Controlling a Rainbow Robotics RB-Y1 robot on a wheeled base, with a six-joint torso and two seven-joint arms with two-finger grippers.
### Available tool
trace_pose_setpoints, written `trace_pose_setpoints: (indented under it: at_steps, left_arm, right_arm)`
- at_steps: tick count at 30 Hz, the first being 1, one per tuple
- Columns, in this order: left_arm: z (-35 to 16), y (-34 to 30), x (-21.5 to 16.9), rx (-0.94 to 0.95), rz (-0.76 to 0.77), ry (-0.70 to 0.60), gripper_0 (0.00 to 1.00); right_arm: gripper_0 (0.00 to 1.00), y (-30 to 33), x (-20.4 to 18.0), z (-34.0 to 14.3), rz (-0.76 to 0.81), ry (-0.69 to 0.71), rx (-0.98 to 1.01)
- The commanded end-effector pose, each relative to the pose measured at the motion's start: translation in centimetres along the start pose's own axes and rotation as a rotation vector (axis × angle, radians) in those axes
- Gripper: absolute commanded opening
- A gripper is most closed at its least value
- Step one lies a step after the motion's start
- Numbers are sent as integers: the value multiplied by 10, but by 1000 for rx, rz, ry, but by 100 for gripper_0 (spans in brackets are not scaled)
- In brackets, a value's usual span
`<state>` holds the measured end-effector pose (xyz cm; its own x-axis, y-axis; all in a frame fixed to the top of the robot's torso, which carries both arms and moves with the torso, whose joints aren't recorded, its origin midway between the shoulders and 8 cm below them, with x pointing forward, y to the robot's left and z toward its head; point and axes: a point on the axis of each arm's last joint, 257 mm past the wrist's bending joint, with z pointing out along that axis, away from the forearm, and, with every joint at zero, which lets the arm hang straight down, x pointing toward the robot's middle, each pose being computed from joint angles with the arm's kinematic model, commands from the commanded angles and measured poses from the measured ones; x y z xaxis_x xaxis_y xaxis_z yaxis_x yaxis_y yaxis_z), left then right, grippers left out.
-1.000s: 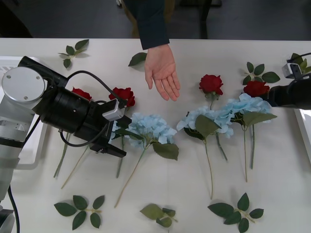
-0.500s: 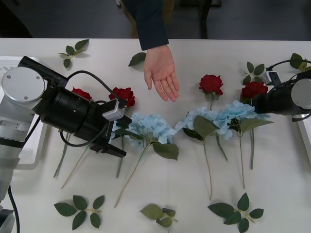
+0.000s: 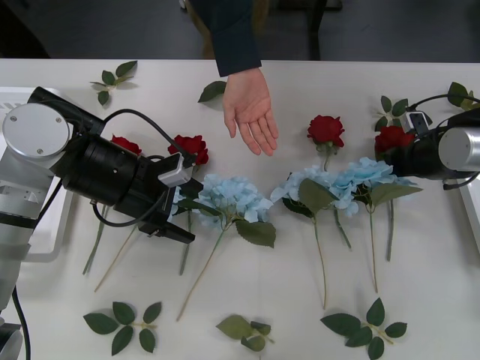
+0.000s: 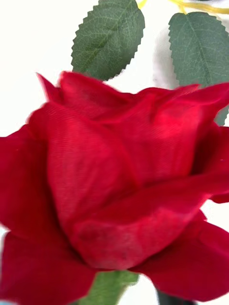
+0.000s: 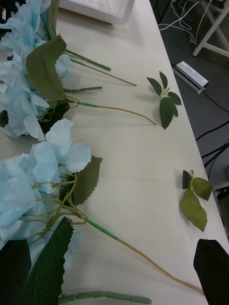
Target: Place the red flowers into the right box and the blue flowers into the left box. If a person shows an open palm, hand one flower to the person first, then continue sorting.
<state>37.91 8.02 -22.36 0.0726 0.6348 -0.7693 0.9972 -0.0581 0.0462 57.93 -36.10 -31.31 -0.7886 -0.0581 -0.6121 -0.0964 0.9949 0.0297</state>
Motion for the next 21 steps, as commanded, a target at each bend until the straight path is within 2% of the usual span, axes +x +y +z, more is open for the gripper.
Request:
trace_pose_setpoints:
  at_steps: [1,9,18,21]
  left_arm:
    - [-6,7,-12,-11,-18,-4,100]
    - [-6,7,-12,-11,-18,-4,100]
    - [-6,7,-12,-11,-18,-4,100]
    - [-6,7,-12,-11,-18,-4,100]
  right_arm:
    - [0,17,-16,2,24,-27,-15]
    - [0,21,-32,-12,18,-48,-37]
    - [0,11,-82,-100,1,-64,-91]
    - [0,12,-100,-135,26,-96,-166]
